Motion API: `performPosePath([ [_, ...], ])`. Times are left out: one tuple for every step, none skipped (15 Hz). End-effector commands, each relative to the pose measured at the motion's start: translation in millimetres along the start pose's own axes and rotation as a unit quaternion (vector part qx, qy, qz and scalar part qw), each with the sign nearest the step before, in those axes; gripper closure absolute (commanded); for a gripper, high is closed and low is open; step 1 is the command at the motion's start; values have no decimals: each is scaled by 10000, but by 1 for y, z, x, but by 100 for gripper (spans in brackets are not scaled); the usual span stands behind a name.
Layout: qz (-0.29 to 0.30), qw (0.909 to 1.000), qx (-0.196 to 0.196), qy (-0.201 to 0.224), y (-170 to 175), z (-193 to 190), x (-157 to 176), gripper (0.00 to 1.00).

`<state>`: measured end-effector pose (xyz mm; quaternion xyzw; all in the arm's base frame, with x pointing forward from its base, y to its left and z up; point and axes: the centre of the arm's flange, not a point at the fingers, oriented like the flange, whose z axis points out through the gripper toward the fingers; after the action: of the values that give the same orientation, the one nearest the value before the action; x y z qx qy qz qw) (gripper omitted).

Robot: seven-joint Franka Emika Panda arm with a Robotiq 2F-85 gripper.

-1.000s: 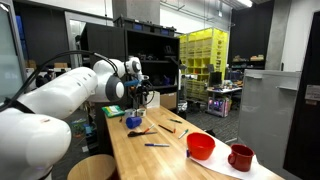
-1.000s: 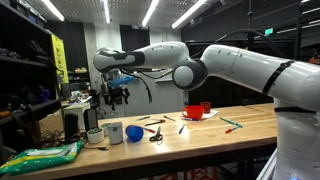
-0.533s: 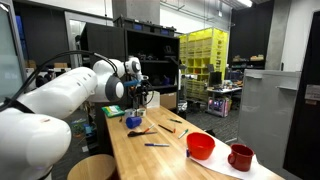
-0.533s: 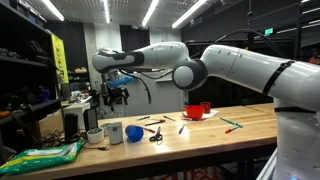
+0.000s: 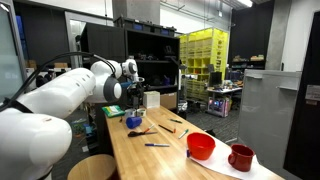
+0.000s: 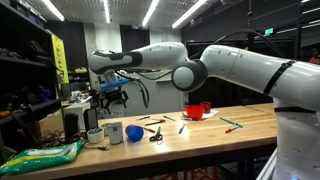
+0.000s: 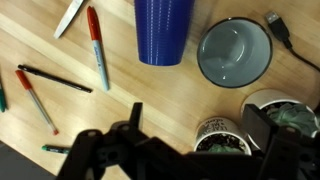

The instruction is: Turn over the cup on the table

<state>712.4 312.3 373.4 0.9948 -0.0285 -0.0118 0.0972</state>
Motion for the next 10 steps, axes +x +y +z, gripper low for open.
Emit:
performPosePath([
  [823,9964,213,48,35,14,-65,0],
  [1077,9939,233,41,37,14,-63,0],
  [1292,9913,249,36,39,15,-61,0],
  [1499,9884,260,22,42,16,-59,0],
  [1681,9855,244,31,46,17,-57,0],
  [1832,9829,197,64,49,18,-55,0],
  [1999,9796,164,98,53,18,-53,0],
  [2132,9768,161,92,57,18,-51,0],
  [2259,9740,141,93,60,18,-49,0],
  [2397,9707,122,73,64,18,-47,0],
])
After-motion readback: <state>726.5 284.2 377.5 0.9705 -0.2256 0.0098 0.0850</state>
